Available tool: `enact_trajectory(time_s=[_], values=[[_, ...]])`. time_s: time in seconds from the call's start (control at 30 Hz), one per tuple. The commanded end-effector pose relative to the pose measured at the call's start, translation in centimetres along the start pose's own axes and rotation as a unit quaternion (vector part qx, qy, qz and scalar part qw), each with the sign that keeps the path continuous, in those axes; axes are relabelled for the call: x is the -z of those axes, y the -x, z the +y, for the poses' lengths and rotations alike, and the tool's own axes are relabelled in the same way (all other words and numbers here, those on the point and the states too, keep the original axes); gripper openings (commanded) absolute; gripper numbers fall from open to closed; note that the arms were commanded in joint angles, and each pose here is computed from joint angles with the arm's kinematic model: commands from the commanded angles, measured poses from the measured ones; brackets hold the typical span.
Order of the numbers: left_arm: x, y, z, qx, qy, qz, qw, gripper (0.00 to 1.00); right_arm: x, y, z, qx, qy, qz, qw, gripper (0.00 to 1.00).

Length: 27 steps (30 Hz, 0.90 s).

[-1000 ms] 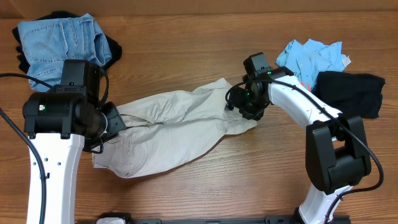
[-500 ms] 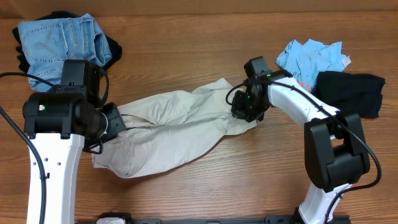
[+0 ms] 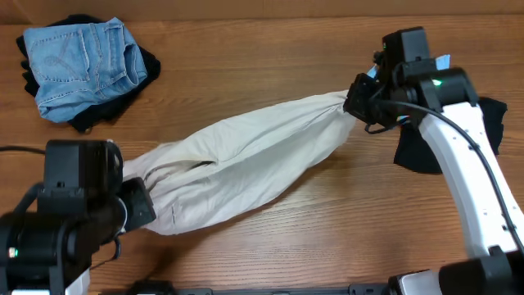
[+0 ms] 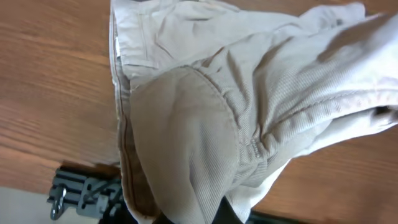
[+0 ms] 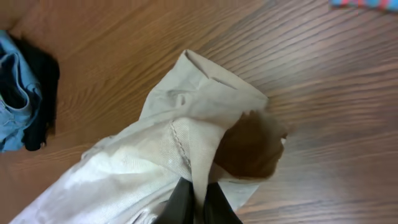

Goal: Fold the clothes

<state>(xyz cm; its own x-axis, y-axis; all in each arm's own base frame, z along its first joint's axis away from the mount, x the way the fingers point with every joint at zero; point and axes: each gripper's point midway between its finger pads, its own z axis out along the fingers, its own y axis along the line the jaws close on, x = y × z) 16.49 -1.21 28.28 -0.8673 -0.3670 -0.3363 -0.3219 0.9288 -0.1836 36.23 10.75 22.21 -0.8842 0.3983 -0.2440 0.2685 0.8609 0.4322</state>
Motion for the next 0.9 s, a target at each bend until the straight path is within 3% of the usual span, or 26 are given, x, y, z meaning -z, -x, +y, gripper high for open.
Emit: enact_trajectory(time_s=[0.0, 0.13, 0.27, 0.47, 0.87], values=[[1.7, -1.0, -0.5, -0.02, -0.033, -0.025, 0.999, 0.04, 4.5, 1.9, -0.6, -0.005, -0.02, -0.087, 0.996, 0.04], [2.2, -1.3, -0.5, -0.02, -0.042, -0.034, 0.998, 0.04, 6.9, 2.4, -1.5, -0.021, -0.041, -0.135, 0.99, 0.04], [2.0, -1.5, -0.7, 0.042, -0.047, -0.025, 0.998, 0.04, 7.3, 3.2, -1.2, -0.02, -0.036, -0.156, 0.987, 0.04], [-2.6, -4.2, 0.8, 0.111, 0.003, 0.062, 0.992, 0.04, 6.9, 4.9, -0.3, -0.018, -0.018, -0.179, 0.983, 0.04], [-8.3, -7.2, 4.2, 0.222, 0.11, 0.112, 0.962, 0.04, -1.3, 6.4, 2.9, 0.0, 0.055, -0.096, 0.994, 0.04]])
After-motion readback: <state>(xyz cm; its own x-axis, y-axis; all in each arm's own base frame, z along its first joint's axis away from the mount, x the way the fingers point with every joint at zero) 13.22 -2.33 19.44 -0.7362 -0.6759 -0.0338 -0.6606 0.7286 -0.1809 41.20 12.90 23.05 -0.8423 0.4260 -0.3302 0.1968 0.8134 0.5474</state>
